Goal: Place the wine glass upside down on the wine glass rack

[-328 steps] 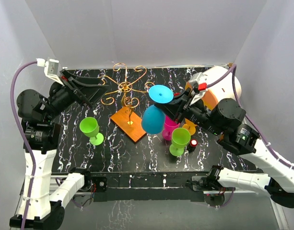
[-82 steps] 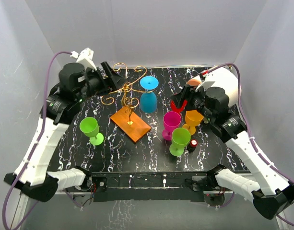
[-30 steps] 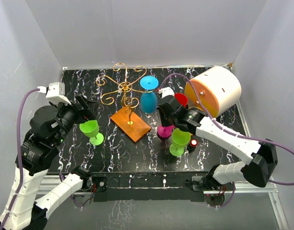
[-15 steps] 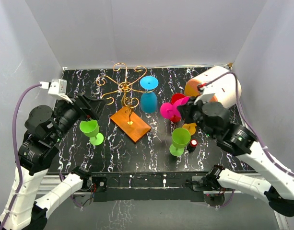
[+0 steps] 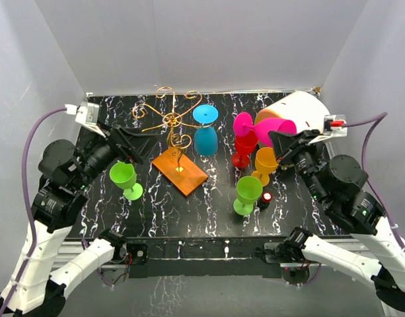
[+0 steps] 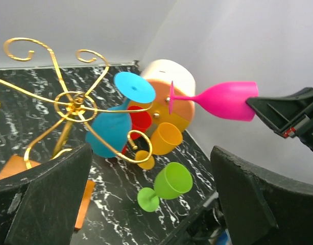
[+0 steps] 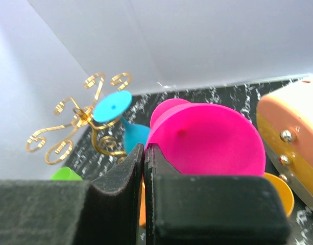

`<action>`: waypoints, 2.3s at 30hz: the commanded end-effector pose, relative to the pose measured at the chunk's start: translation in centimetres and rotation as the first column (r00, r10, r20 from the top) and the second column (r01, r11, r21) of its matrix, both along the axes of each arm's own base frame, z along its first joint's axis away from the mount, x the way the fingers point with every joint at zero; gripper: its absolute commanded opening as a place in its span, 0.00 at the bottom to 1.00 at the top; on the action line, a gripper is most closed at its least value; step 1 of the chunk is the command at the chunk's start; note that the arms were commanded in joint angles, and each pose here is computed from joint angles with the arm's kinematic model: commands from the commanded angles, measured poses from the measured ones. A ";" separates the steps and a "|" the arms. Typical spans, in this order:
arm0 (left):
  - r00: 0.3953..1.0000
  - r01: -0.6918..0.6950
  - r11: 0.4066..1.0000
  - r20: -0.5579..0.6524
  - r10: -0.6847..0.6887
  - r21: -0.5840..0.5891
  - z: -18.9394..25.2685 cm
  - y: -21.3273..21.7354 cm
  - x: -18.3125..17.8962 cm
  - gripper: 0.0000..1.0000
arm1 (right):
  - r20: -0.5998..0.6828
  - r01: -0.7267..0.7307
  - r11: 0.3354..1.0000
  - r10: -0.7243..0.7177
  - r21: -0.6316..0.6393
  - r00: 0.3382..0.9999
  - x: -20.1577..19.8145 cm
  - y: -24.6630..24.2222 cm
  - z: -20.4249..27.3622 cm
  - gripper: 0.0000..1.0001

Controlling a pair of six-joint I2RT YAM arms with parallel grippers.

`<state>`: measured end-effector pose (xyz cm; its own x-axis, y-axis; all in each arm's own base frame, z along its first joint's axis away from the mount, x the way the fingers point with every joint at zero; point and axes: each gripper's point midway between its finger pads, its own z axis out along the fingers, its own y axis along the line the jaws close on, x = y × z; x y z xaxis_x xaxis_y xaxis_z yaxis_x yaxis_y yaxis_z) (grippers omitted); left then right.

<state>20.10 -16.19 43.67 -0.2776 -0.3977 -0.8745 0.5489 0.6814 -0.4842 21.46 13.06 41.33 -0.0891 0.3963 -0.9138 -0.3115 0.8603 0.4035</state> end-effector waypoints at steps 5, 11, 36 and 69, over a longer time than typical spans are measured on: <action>0.945 0.324 0.937 0.084 -0.315 -0.132 3.2 -5.5 -0.9 0.99 | 0.324 -0.126 0.956 0.035 0.264 0.945 -3.0 -1.1 11.1 0.00; 0.903 0.430 0.865 0.140 -0.407 -0.260 5.1 -7.2 -0.9 0.98 | 0.451 -0.255 0.911 0.089 0.323 0.888 -4.4 0.0 13.3 0.00; 0.919 0.354 0.726 0.073 -0.389 -0.589 4.4 -14.8 2.5 0.98 | 0.528 -0.366 0.827 0.101 0.427 0.843 -4.0 2.1 12.5 0.00; 0.967 0.229 0.540 0.123 -0.225 -0.810 10.1 -16.4 4.9 0.60 | 0.571 -0.489 0.759 0.191 0.430 0.798 -4.8 4.3 12.5 0.00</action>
<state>25.57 -34.17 49.81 -0.4842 -0.8181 -0.3102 0.6001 -0.0525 -0.7982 17.89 17.49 52.32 0.0571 0.8300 -0.5549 -0.7654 0.3932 0.5094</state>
